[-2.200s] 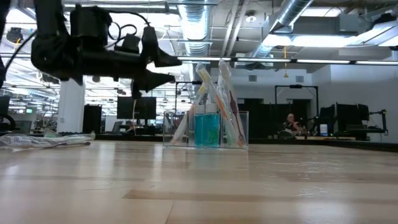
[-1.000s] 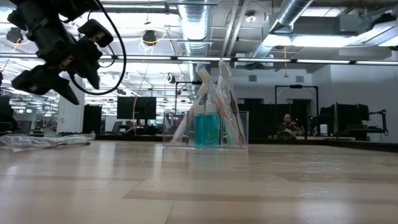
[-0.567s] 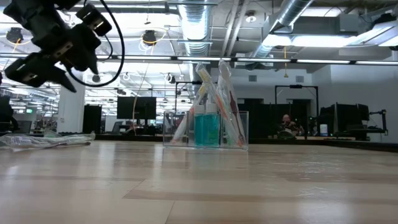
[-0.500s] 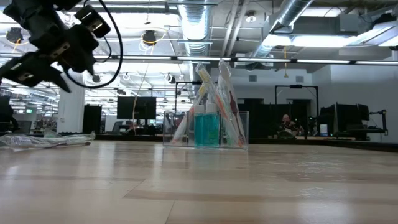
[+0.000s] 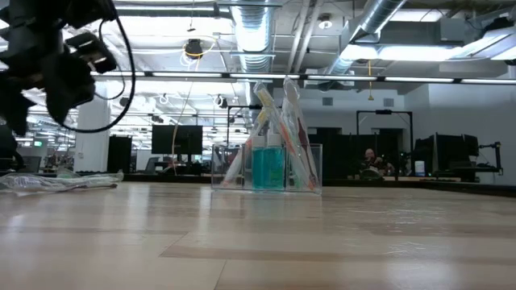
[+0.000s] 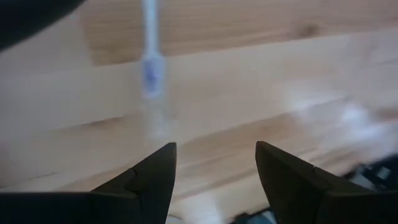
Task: Pick & Place toothbrushing station
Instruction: Put the purple toothbrush into the transparent organizer
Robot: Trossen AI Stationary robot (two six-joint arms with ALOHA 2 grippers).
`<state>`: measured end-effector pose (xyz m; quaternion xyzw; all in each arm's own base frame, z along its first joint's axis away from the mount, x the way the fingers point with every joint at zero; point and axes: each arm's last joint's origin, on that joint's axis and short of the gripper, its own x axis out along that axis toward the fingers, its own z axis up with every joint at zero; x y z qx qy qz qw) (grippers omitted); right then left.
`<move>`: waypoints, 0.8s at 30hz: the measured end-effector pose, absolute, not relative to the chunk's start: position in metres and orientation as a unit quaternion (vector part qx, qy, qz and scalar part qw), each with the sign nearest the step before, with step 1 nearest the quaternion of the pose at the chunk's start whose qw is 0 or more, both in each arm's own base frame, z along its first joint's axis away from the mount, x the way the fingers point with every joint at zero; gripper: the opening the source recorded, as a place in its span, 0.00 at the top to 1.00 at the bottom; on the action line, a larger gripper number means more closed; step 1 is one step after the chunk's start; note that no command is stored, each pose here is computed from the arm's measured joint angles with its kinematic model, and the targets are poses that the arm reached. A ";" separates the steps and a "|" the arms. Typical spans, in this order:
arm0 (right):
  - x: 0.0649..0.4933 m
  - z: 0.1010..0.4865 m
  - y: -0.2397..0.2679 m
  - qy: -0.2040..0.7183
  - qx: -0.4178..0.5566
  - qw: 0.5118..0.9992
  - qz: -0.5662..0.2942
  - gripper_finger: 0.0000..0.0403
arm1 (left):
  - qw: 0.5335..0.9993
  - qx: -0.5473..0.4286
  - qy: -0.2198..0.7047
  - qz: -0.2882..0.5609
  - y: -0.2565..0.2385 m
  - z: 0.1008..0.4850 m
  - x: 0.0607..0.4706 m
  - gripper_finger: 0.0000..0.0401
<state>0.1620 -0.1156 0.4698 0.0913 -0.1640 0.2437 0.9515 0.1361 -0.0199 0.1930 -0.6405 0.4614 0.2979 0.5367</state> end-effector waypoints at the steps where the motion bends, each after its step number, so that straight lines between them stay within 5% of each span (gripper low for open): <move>1: 0.162 0.470 -0.116 -0.163 0.091 0.951 0.244 0.64 | 0.534 -0.637 0.466 0.304 -0.020 0.192 0.135 0.47; 24: 0.163 0.469 -0.116 -0.164 0.093 0.952 0.243 0.66 | 0.503 -0.573 0.529 0.373 -0.021 0.146 0.150 0.47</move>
